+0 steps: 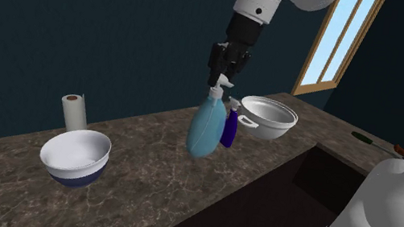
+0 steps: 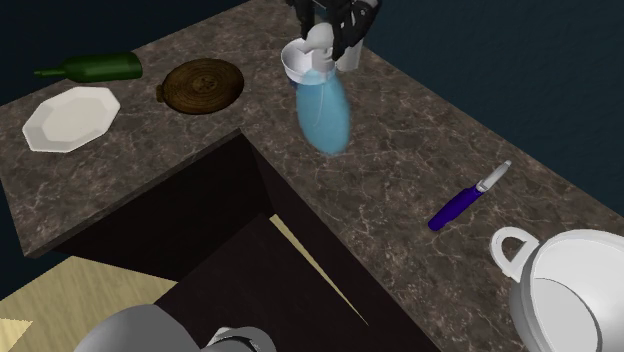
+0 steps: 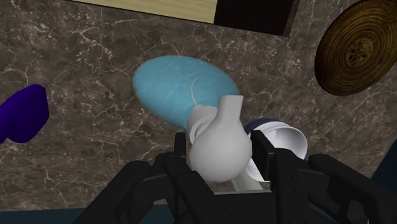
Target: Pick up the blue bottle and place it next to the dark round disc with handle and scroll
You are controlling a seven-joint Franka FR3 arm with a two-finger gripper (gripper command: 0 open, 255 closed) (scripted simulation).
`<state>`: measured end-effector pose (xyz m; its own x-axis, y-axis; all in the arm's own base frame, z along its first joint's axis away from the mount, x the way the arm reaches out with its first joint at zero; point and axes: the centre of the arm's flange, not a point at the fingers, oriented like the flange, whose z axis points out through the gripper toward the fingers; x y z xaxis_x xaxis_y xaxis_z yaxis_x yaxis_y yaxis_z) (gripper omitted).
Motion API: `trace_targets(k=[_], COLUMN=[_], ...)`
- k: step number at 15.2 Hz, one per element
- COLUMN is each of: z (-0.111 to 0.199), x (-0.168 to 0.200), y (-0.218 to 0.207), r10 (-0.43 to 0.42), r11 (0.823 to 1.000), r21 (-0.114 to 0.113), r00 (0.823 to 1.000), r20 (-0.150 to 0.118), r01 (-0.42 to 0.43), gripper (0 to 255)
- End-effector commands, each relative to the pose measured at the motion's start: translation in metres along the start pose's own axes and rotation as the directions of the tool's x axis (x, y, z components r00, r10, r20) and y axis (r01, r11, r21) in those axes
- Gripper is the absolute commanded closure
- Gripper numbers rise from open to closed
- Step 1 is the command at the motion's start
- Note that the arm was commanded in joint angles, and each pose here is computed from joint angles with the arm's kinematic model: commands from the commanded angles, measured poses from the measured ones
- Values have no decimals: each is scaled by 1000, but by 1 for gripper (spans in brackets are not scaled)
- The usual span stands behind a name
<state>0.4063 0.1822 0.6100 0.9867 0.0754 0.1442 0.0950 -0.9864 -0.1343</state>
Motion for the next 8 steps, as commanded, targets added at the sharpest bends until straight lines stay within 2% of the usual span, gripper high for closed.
trace_targets(k=[1,8], z=[-11,-48], x=[1,6], y=[-1,-6], r10=[0,0], r11=[1000,1000], r21=[0,0], r00=[1000,1000], r20=[0,0], r01=[0,0], gripper=[255,255])
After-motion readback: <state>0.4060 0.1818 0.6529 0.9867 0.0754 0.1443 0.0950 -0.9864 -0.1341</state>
